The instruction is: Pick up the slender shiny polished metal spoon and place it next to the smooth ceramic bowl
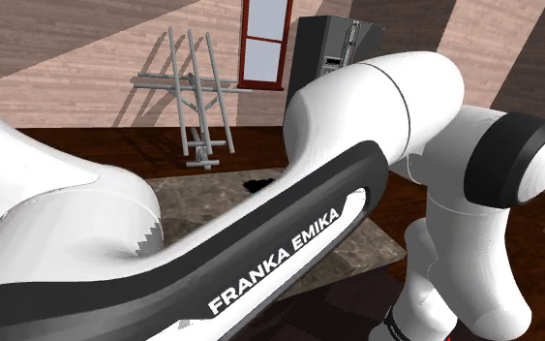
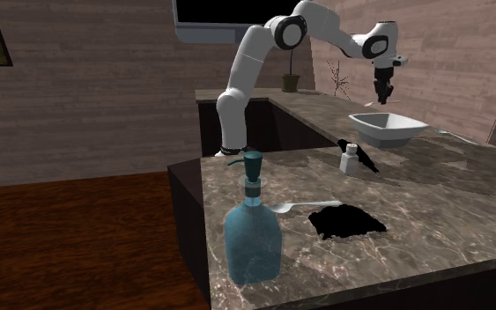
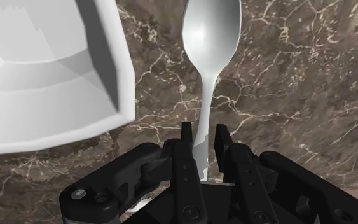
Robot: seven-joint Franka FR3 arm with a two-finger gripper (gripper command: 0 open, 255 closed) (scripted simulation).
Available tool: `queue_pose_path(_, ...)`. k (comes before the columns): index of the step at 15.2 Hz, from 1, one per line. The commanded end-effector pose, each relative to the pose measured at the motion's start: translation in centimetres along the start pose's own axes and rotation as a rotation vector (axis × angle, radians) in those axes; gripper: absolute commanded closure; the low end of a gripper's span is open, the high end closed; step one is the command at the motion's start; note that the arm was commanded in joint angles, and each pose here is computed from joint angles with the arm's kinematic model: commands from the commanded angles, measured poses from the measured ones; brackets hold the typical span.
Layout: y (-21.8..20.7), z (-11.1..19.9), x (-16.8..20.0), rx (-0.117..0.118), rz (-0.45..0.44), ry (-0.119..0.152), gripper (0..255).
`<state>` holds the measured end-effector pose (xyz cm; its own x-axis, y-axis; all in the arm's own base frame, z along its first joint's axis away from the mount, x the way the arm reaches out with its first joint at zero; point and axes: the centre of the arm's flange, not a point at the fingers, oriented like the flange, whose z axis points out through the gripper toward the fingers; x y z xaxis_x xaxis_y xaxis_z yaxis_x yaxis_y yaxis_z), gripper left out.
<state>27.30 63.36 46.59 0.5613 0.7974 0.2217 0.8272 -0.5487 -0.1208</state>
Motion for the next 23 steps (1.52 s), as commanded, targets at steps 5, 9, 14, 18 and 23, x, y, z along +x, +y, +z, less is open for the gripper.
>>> queue_pose_path(5,0.3,3.1,-0.7,0.000,0.000,0.000,255)
queue_pose_path(9,0.6,5.2,-1.2,0.000,0.000,0.000,255)
queue_pose_path(14,0.9,7.7,-1.7,0.000,0.000,0.000,255)
queue_pose_path(18,1.1,9.8,-2.2,0.000,0.000,0.000,255)
queue_pose_path(23,1.4,11.6,-2.6,0.000,0.000,0.000,255)
